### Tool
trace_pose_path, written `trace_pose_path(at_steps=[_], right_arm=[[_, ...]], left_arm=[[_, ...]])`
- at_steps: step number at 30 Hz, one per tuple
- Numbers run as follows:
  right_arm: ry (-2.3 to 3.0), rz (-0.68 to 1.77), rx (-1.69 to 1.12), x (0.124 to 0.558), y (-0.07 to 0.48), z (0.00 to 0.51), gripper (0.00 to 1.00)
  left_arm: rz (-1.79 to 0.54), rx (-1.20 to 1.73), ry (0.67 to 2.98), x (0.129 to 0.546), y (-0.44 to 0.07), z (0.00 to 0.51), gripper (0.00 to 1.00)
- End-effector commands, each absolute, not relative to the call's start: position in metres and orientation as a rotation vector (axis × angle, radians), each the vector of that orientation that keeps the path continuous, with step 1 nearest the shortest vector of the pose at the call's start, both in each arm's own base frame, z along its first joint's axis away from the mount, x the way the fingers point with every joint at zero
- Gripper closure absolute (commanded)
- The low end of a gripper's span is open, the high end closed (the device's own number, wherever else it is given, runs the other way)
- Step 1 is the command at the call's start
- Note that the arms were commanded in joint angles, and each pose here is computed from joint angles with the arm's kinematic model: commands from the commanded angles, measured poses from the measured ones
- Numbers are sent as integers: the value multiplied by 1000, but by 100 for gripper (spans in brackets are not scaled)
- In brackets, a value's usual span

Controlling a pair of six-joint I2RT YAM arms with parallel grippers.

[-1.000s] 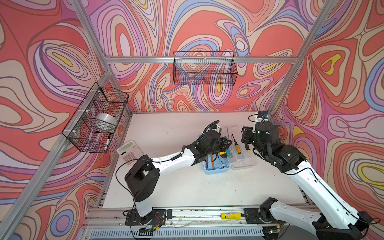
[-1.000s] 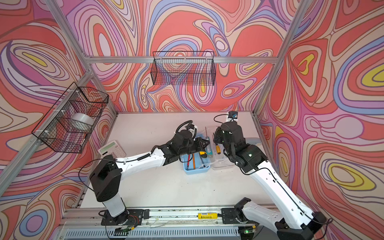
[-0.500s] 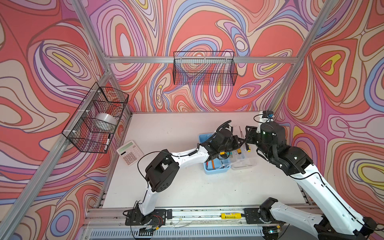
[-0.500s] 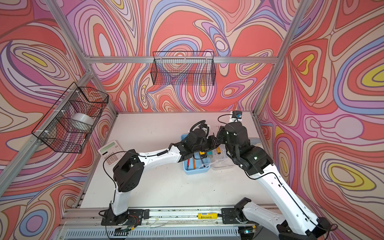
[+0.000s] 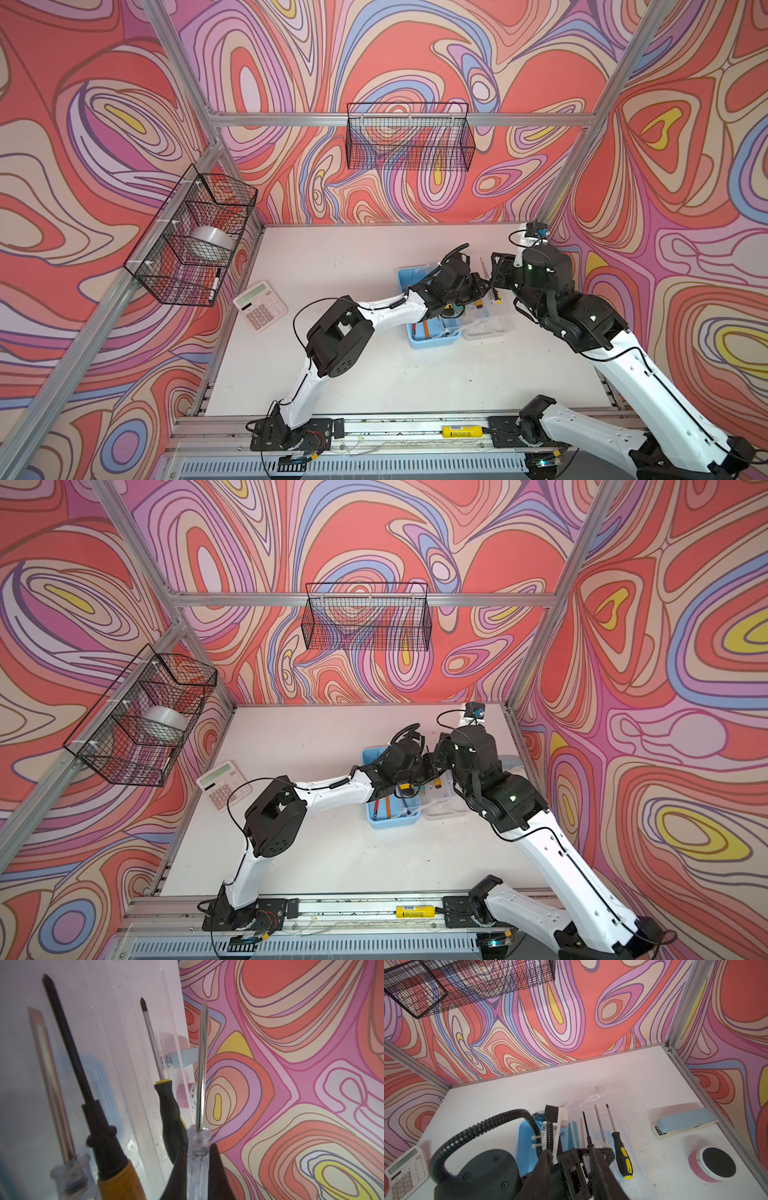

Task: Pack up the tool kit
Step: 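Carry the thin clear screwdriver into the box with the left gripper while the right hovers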

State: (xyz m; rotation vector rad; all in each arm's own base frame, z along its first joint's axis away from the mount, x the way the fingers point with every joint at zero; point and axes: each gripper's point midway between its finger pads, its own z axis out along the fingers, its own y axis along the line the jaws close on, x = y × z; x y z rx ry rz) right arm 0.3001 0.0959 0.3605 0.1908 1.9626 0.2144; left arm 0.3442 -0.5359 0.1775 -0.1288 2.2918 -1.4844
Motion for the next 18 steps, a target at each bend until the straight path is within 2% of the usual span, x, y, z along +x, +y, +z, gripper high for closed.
trace_pose_path(at_steps=[1, 7, 13, 18], right_arm=[[1961, 203, 192, 298, 92, 358, 66], [1965, 195, 190, 298, 92, 355, 66], [1963, 189, 192, 299, 91, 355, 66], [1969, 185, 189, 300, 92, 352, 66]], left_arm=[[-1502, -141, 2295, 346, -544, 184, 95], [-1494, -146, 2323, 346, -547, 175, 76], [-1481, -132, 2330, 347, -547, 176, 69], [-1472, -115, 2336, 346, -545, 176, 69]])
